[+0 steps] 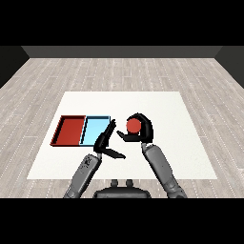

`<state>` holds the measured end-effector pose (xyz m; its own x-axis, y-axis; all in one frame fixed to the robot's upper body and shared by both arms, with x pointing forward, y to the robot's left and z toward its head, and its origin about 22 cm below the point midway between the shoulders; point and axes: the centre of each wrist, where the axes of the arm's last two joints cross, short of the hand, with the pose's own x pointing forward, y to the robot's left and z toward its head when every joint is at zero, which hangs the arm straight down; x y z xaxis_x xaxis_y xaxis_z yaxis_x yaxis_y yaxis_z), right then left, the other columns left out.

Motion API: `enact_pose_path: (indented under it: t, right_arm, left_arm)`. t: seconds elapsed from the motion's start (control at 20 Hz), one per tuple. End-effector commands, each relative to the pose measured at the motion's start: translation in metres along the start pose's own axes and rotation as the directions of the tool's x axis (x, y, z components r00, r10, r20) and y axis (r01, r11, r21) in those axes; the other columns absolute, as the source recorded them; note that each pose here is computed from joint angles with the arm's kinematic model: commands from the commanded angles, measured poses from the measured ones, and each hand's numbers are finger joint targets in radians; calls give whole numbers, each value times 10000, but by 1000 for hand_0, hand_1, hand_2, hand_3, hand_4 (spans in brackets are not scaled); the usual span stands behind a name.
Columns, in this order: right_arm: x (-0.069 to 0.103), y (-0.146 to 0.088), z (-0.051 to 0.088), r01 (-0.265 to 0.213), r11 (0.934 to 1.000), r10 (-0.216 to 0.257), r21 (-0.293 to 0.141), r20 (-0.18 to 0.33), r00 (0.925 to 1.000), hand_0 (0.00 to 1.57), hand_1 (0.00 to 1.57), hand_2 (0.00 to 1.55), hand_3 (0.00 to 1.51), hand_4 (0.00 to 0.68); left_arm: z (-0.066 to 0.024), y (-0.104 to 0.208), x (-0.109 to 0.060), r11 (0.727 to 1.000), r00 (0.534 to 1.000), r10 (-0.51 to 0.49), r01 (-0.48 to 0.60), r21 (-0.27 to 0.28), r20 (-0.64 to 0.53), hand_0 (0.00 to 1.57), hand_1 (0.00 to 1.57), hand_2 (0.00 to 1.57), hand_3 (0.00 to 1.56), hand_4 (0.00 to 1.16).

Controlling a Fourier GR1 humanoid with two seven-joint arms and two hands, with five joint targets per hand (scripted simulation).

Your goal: Pick the red can and put it in the red box

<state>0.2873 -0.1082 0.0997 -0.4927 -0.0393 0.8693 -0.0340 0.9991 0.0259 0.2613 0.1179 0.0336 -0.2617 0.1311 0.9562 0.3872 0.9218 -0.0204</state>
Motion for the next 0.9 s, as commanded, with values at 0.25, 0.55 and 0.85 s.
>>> enact_pose_path:
  t: [0.25,0.55,0.85]
  right_arm:
    - [-90,-2,-69,186,9993,-191,314,167,9997,1571,1571,1482,1418,654]
    - [74,39,-76,398,9982,-409,452,235,9989,1571,1571,1476,1412,633]
    - [-26,119,83,566,9960,-584,684,240,9980,1571,1571,1479,1412,629]
  left_arm:
    - [-156,-237,-276,9974,9947,610,-638,-321,-827,0,0,0,0,0]
    - [-225,-282,-83,9951,9926,803,-851,-502,-906,0,0,0,0,0]
    - [-248,-355,-140,9963,9919,749,-787,-335,-1027,0,0,0,0,0]
